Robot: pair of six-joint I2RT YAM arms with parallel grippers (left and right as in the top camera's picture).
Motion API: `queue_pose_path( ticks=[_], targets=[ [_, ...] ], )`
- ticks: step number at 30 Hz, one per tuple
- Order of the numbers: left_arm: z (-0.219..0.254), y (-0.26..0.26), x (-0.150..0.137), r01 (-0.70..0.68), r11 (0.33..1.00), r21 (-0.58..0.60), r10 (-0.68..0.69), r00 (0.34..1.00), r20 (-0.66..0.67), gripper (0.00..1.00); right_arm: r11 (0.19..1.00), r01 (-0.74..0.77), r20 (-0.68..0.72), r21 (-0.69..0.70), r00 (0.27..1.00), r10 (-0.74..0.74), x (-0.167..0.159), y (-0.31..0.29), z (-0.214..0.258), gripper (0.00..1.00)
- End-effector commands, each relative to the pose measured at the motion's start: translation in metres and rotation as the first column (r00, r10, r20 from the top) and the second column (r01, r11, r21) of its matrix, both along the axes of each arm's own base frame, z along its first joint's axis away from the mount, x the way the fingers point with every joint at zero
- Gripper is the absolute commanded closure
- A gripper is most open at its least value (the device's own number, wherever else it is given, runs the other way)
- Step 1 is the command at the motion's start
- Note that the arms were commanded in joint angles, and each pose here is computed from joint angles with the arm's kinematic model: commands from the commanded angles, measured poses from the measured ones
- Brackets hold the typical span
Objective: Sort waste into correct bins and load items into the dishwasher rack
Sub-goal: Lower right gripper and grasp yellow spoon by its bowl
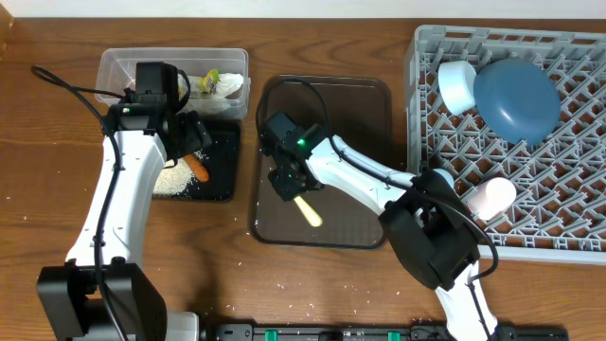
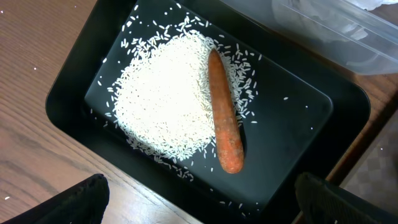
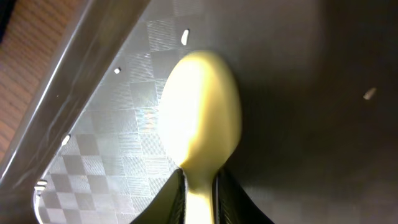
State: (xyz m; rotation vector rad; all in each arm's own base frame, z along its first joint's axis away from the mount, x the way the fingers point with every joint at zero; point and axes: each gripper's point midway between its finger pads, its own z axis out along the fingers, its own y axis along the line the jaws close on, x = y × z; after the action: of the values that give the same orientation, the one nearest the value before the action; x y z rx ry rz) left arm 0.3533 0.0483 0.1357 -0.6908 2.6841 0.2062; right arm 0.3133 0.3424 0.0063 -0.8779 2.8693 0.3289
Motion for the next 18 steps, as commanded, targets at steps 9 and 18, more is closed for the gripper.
queue_pose_path(
  ticks=[9,18],
  targets=[
    [-0.002,0.002,-0.003,-0.011,1.000,0.002,0.011,1.000,-0.011,0.02,1.000,0.003,0.000,0.013,1.000,-0.003,0.007,0.006,0.005,0.99],
    [-0.002,0.002,-0.003,-0.011,1.000,0.002,0.011,1.000,-0.010,0.02,0.995,-0.058,0.098,0.082,0.994,0.050,0.024,0.027,0.011,0.50]
  ],
)
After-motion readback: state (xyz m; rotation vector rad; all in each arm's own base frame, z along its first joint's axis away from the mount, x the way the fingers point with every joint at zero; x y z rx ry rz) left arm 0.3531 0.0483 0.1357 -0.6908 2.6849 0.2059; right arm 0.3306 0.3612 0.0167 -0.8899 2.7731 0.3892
